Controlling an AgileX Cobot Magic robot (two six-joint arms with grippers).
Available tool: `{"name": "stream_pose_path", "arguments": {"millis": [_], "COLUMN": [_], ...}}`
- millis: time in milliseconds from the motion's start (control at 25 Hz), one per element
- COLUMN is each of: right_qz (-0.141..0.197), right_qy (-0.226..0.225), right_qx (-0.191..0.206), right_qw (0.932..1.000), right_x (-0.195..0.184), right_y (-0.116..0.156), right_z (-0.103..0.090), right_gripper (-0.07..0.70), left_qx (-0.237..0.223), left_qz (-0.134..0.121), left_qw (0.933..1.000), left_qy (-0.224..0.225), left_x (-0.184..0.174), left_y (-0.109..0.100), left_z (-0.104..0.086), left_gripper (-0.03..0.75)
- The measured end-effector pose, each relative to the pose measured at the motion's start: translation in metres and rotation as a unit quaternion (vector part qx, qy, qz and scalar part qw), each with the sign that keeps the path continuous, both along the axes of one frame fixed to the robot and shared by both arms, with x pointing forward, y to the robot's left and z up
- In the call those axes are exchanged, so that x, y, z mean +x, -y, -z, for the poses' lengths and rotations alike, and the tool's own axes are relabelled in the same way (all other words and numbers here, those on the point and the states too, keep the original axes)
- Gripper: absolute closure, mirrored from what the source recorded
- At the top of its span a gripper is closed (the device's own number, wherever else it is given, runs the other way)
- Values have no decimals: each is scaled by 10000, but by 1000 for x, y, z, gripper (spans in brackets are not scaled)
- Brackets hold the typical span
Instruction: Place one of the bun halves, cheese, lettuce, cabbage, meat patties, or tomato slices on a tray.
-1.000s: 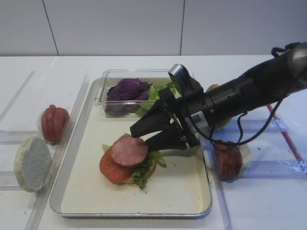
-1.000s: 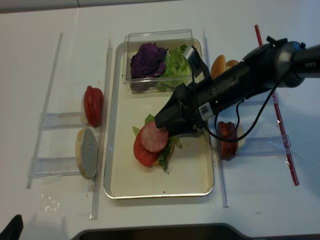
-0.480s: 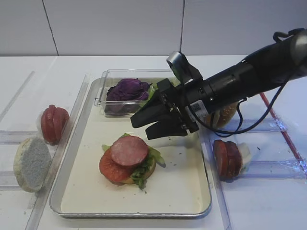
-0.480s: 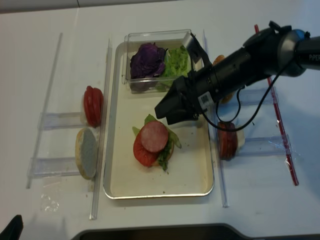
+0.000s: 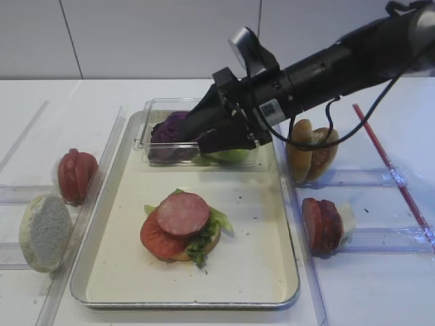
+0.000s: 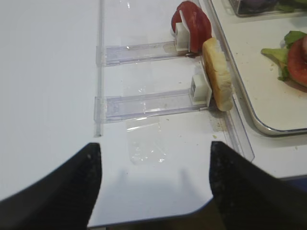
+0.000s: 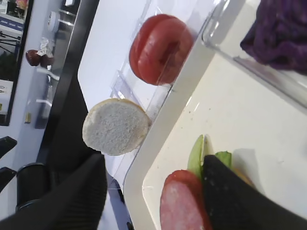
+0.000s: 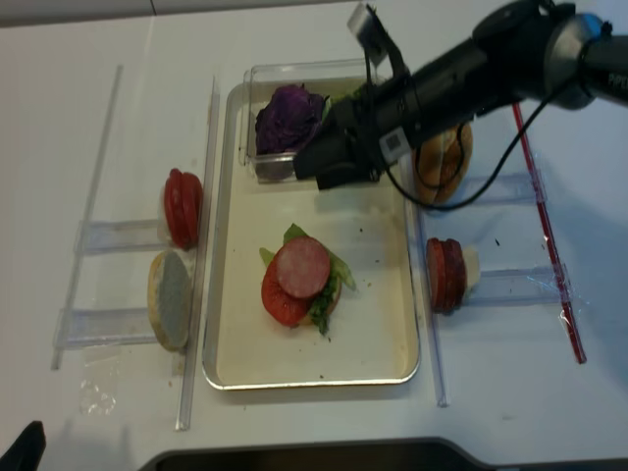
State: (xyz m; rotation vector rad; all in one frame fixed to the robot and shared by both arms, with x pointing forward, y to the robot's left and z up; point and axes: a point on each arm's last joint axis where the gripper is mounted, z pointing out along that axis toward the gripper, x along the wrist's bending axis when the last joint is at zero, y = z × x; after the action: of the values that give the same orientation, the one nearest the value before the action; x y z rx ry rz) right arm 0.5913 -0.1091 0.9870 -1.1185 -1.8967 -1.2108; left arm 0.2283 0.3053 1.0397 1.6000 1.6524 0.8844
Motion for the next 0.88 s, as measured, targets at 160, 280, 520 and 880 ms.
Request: {"name": "stream_pose_path", "arguments": {"millis": [160, 280, 520, 880], "right_qz": [-80, -130, 20, 442], "right_qy": [178, 398, 717, 723], "right_qx": [-288, -640, -1214, -2176], "right_qw": [9994, 9971, 9900, 9723], "right_x": [11, 20, 33, 42], "right_y": [-1, -1, 3, 14], "right_z": [-20, -39, -73, -89], "right_gripper": [157, 157, 158, 158], "left_qx": [0, 0, 0, 0], "left_qz": [0, 0, 0, 0], "left_qw": [10000, 10000, 10000, 10000], "left_qy": [0, 0, 0, 0], "left_x": [0, 0, 0, 0], "left_y": [0, 0, 0, 0], "left_z": [0, 0, 0, 0], "left_gripper": [235, 235, 235, 235]}}
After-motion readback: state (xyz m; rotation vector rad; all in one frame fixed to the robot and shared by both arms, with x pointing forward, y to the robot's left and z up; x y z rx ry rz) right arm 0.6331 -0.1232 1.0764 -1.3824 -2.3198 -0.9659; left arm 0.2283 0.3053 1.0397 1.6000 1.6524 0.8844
